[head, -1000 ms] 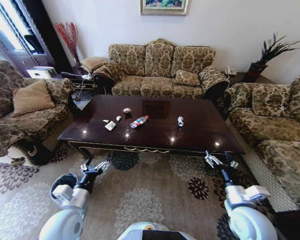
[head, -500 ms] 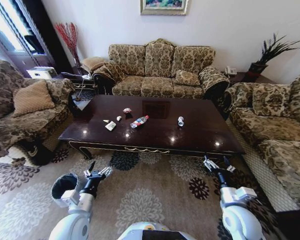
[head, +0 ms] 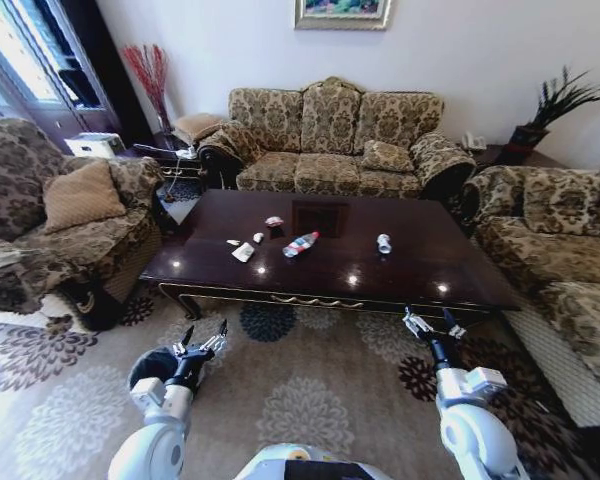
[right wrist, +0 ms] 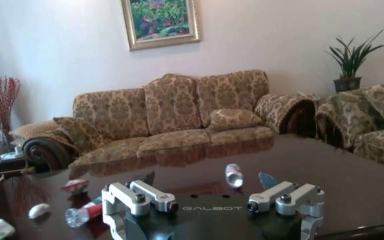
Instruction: Move to the front of the table and place the trash on the table into the trash bin.
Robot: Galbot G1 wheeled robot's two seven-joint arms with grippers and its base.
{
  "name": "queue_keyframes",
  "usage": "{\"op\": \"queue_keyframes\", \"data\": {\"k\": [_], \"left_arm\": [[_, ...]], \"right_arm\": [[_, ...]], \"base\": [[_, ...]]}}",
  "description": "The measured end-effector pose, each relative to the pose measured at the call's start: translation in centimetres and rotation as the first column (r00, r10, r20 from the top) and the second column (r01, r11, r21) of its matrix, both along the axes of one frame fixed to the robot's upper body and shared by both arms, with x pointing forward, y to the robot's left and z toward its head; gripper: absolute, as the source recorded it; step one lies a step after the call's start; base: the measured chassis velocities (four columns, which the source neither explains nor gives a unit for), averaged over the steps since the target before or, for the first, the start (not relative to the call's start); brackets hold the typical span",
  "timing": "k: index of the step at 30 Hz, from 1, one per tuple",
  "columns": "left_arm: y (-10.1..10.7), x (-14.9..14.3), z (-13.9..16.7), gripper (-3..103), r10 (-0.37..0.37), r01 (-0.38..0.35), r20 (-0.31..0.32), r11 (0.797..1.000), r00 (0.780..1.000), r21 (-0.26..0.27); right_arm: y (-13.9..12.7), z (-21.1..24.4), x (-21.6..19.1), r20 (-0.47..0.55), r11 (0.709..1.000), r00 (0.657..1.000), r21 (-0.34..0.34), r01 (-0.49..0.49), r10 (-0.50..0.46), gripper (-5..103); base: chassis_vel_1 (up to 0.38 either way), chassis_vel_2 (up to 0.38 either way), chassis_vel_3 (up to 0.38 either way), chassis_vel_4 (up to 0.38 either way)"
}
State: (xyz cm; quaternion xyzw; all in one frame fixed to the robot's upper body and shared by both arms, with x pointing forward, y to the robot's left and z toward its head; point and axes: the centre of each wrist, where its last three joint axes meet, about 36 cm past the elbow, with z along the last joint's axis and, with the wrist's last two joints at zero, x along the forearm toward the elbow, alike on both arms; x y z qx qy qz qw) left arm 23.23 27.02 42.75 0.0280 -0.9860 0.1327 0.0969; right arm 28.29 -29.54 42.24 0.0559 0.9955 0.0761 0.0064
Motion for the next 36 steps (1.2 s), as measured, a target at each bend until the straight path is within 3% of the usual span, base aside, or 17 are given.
{"op": "queue_keyframes", "data": {"k": [9, 17, 21, 22, 25, 26, 29, 30, 33, 36], "left_arm": [[0.3, -0.1, -0.6, 99, 0.000, -0.001, -0.018, 1.000, 1.000, -0.014], [2.5, -0.8, -3.6, 100, -0.009, 0.016, -0.145, 0.999, 0.989, 0.047], [3.5, -1.7, -6.2, 100, -0.022, 0.044, -0.261, 0.996, 0.965, 0.080], [3.5, -1.7, -6.2, 100, -0.022, 0.044, -0.261, 0.996, 0.965, 0.080], [4.7, -1.8, -9.1, 100, -0.026, 0.059, -0.359, 0.995, 0.933, 0.081], [4.7, -1.8, -9.1, 100, -0.026, 0.059, -0.359, 0.995, 0.933, 0.081], [6.4, -1.4, -12.5, 99, -0.014, 0.061, -0.439, 0.994, 0.899, 0.094], [6.4, -1.4, -12.5, 99, -0.014, 0.061, -0.439, 0.994, 0.899, 0.094], [7.8, -0.5, -15.1, 101, 0.002, 0.048, -0.491, 0.995, 0.871, 0.090], [8.8, 0.5, -16.8, 97, 0.016, 0.032, -0.514, 0.996, 0.857, 0.084]], "right_arm": [[0.5, -0.4, 0.1, 0.035, 1.000, 0.999, 0.020, 0.001, -0.001, 100], [1.0, 0.0, -0.5, 0.085, 1.000, 0.996, -0.003, 0.009, -0.009, 100], [1.4, -0.7, -1.4, 0.116, 1.000, 0.993, -0.016, 0.010, -0.008, 100], [1.4, -0.7, -1.4, 0.116, 1.000, 0.993, -0.016, 0.010, -0.008, 100], [1.5, -1.1, -1.9, 0.126, 1.000, 0.992, -0.021, 0.013, -0.010, 100], [1.5, -1.1, -1.9, 0.126, 1.000, 0.992, -0.021, 0.013, -0.010, 100], [1.5, -1.6, -2.0, 0.139, 1.000, 0.990, -0.021, 0.022, -0.019, 100], [1.5, -1.6, -2.0, 0.139, 1.000, 0.990, -0.021, 0.022, -0.019, 100], [1.5, -2.1, -2.0, 0.140, 0.999, 0.990, -0.031, 0.031, -0.027, 100], [1.5, -2.4, -2.0, 0.132, 0.999, 0.991, -0.041, 0.032, -0.027, 100]], "base": [[0.340, 0.338, -0.345, -0.344], [0.167, 0.153, -0.133, -0.197], [-0.021, -0.024, 0.005, 0.018], [-0.084, -0.096, 0.019, 0.074], [-0.046, -0.059, 0.019, 0.043], [0.000, 0.000, 0.000, 0.000], [0.000, 0.000, 0.000, 0.000], [0.000, 0.000, 0.000, 0.000], [0.000, 0.000, 0.000, 0.000], [0.000, 0.000, 0.000, 0.000]]}}
